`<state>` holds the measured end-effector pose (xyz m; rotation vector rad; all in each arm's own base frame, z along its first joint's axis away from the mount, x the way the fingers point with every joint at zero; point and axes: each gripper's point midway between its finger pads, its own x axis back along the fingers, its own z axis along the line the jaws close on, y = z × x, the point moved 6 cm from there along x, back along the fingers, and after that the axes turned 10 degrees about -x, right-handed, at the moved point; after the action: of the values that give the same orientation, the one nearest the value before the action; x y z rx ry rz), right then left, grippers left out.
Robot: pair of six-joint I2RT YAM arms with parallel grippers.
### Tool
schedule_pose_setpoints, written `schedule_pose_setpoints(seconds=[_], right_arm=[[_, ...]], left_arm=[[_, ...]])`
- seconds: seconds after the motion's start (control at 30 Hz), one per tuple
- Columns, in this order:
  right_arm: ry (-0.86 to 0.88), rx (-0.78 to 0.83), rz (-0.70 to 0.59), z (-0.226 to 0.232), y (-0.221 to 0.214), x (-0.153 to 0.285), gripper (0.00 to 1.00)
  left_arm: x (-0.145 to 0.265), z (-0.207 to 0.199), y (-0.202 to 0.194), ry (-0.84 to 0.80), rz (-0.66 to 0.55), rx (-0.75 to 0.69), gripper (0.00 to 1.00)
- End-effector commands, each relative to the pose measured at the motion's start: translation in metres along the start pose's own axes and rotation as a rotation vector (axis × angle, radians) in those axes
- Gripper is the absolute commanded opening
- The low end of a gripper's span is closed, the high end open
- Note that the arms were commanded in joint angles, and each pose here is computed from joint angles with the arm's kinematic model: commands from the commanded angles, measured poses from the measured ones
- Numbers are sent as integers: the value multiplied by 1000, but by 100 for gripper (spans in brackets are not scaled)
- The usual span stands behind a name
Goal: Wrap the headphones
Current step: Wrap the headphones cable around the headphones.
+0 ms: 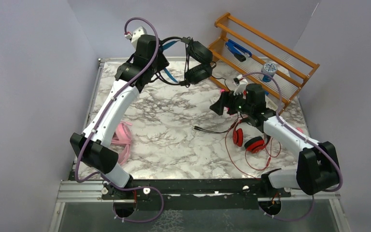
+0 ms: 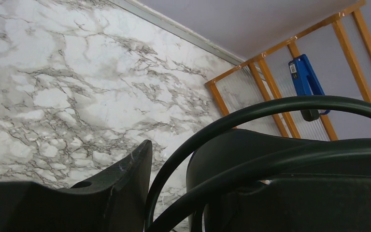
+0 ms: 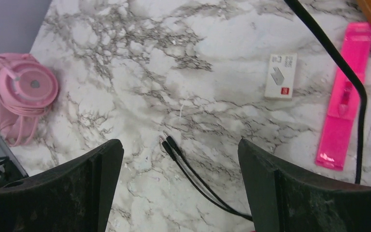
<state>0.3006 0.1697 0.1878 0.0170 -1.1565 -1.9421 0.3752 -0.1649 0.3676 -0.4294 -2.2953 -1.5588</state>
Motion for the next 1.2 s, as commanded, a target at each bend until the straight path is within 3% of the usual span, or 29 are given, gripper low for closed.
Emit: schedule_pose_setpoints(seconds=[0.0,0.3,0.47,0.63,0.7,0.8,0.97,1.03,1.17], right_arm=[[-200,-58,17,-21,-13,15,94],[-426,-63,-127,-72,22,10,95],[-390,50,-215,-78,50,-6,94],[-172,257,-308,-63,67,-21,88],[-91,321,-349,-57,69,-24,77],[46,313,-281,-41,65,-29,42],[431,197,-202,20,27,4,8],[512,172,-140,33,12,13,2],[667,181,39,52,-18,18,0]], left_arm=[[29,-15,43,-124,-94,134,0],[33,-13,45,-141,-83,144,0],[37,-13,44,-159,-71,145,0],[44,-14,45,-185,-63,152,0],[47,-14,48,-191,-70,149,0],[51,-12,54,-191,-92,165,0],[34,-8,65,-164,-156,210,0],[25,-7,69,-182,-160,270,0],[8,-21,81,-271,-182,351,0]])
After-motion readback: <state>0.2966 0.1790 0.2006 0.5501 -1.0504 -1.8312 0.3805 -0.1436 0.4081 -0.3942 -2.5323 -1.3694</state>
